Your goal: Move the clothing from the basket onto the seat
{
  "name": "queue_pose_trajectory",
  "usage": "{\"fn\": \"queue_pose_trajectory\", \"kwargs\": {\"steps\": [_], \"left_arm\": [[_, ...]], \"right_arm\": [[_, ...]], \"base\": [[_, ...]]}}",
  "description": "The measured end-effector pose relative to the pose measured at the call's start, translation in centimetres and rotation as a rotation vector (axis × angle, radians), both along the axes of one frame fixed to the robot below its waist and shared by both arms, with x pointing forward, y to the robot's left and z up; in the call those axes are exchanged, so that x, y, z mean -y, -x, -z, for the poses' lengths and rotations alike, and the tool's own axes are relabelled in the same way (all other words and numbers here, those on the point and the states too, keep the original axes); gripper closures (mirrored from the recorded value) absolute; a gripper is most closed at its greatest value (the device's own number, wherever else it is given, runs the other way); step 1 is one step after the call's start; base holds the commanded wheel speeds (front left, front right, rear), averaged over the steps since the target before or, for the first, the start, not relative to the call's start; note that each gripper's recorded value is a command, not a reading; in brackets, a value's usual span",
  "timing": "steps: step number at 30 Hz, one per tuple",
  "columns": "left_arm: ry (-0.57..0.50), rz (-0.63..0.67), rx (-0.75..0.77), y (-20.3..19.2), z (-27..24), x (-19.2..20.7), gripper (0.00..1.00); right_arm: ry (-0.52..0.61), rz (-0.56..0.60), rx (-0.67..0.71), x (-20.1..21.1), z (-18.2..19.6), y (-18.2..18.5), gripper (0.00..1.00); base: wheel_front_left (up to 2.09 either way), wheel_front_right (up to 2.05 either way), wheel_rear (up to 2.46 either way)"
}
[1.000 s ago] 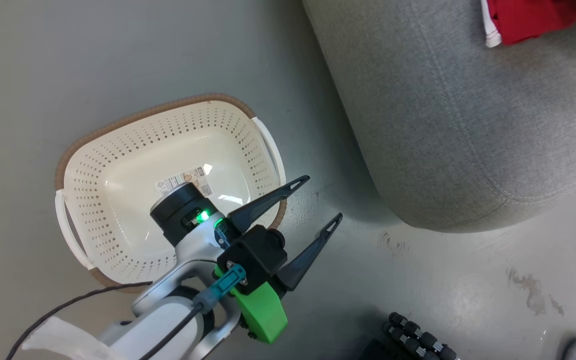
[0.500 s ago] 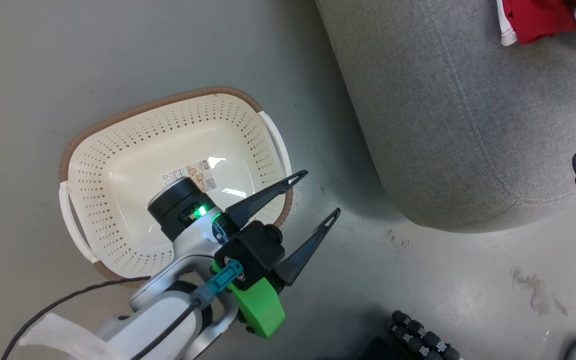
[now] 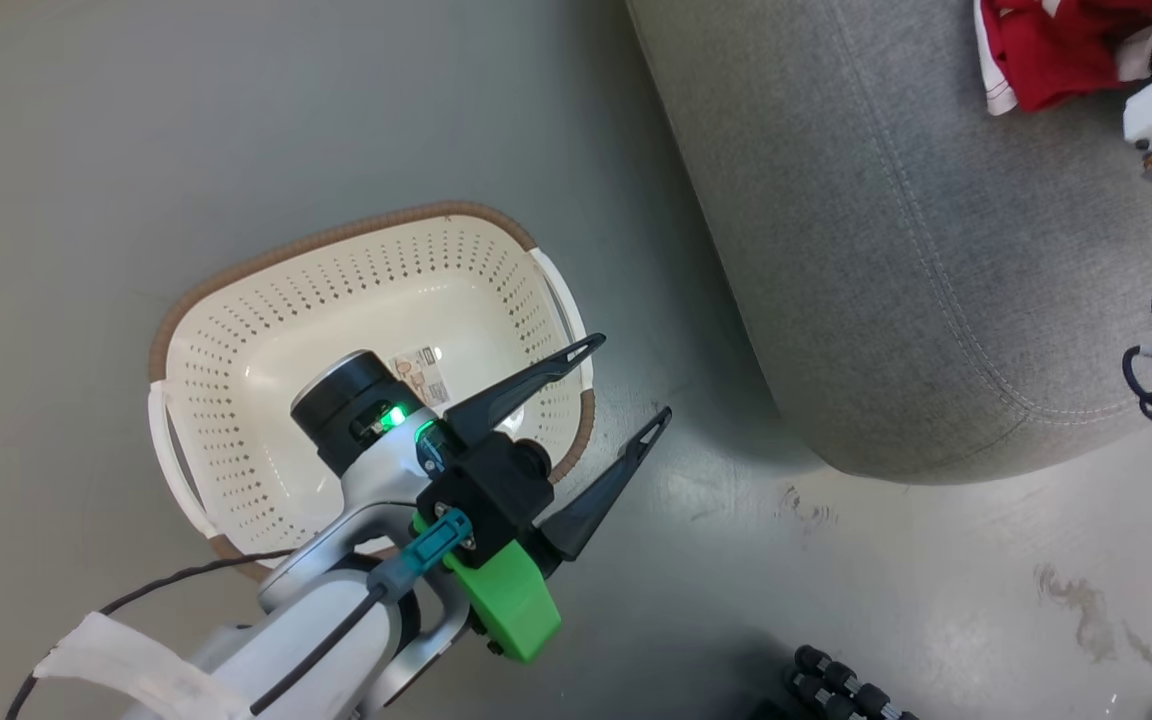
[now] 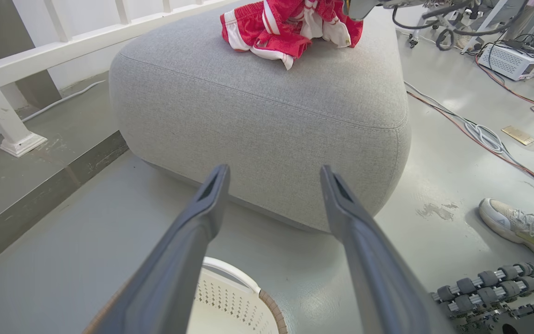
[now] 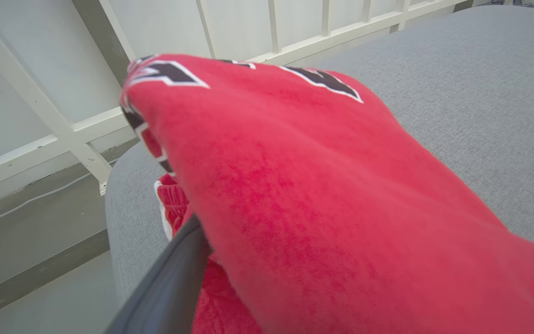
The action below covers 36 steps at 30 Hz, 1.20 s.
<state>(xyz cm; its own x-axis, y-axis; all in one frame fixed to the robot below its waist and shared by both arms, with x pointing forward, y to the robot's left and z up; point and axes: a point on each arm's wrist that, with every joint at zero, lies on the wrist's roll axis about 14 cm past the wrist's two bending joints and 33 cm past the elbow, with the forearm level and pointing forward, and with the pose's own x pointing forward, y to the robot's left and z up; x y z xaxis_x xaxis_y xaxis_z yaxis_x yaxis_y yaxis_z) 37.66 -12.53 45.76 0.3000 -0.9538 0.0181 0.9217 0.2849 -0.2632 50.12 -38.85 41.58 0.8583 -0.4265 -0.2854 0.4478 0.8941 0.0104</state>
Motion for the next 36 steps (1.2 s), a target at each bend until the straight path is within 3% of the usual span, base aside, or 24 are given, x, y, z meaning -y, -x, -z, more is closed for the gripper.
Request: {"fn": "queue_pose_trajectory", "kwargs": {"steps": [19,36], "left_arm": [[0.043,-0.075,0.044,0.7,-3.4,-0.5,0.0],[0.005,-0.349,0.055,-1.0,-4.3,-5.2,0.0]], "right_arm": [[-0.066,-0.077,-0.05,-3.4,1.5,4.9,0.0],[-0.135,-0.289,0.016,-12.4,1.0,5.7,0.0]], "base": [[0.0,0.0,0.0],[0.0,0.0,0.0]]}}
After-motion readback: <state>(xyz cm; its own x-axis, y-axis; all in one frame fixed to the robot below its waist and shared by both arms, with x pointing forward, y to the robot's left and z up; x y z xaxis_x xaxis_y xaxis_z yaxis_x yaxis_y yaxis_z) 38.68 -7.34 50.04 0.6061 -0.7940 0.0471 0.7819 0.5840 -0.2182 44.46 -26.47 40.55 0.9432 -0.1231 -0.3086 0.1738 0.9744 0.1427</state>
